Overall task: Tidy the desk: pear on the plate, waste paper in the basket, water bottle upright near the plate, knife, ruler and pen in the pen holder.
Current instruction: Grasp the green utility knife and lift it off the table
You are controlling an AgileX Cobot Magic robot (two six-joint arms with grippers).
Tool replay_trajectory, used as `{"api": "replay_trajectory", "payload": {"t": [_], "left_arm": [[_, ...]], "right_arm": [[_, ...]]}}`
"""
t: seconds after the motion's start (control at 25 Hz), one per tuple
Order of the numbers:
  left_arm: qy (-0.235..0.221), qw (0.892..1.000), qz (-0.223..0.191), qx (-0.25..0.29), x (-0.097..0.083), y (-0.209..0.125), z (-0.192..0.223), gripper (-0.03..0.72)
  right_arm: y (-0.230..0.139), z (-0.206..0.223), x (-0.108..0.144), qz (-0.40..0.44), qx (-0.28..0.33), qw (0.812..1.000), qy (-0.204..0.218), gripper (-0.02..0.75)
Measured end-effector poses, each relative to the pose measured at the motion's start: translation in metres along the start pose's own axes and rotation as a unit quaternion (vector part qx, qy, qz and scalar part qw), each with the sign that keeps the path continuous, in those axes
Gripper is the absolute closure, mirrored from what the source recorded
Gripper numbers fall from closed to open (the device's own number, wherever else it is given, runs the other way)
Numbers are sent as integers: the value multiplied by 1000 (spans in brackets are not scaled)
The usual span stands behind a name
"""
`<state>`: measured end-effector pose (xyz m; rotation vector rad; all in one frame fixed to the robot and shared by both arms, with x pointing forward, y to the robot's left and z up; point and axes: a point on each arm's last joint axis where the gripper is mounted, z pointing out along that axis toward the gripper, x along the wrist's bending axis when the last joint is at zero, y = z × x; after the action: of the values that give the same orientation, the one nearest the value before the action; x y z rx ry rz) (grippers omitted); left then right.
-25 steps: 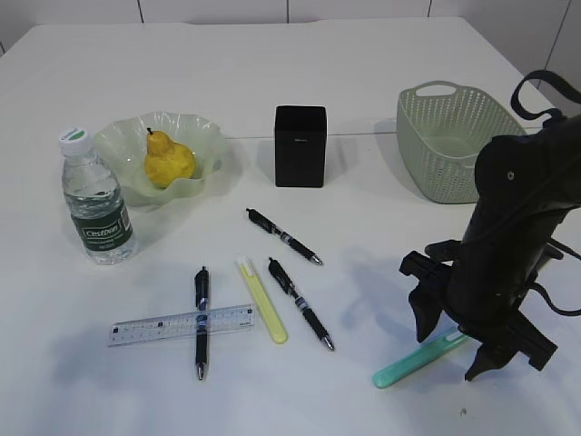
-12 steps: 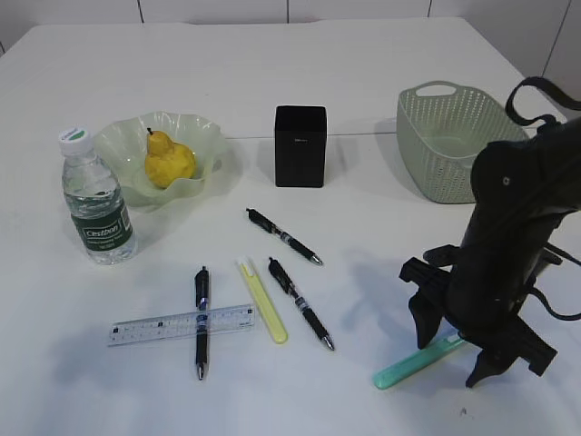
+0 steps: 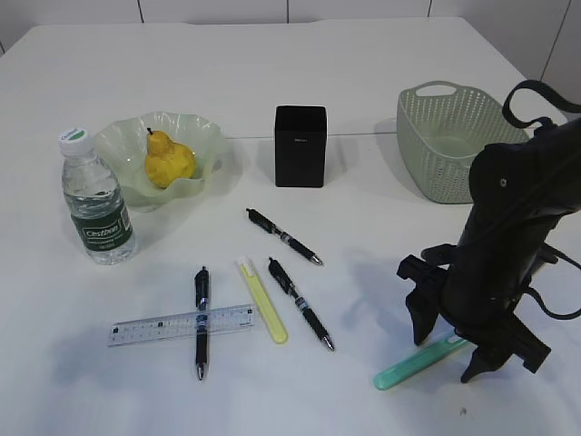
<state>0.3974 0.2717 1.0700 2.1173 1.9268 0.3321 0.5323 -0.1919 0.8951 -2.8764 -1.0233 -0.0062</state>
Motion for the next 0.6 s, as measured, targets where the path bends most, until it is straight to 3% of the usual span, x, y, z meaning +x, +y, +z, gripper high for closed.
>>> {"api": "replay_trajectory", "payload": {"t": [0.6], "left_arm": [[1, 1000, 0, 7, 0, -1, 0, 222]], "right_arm": [[0, 0, 0, 0, 1, 1000, -3, 225]]}}
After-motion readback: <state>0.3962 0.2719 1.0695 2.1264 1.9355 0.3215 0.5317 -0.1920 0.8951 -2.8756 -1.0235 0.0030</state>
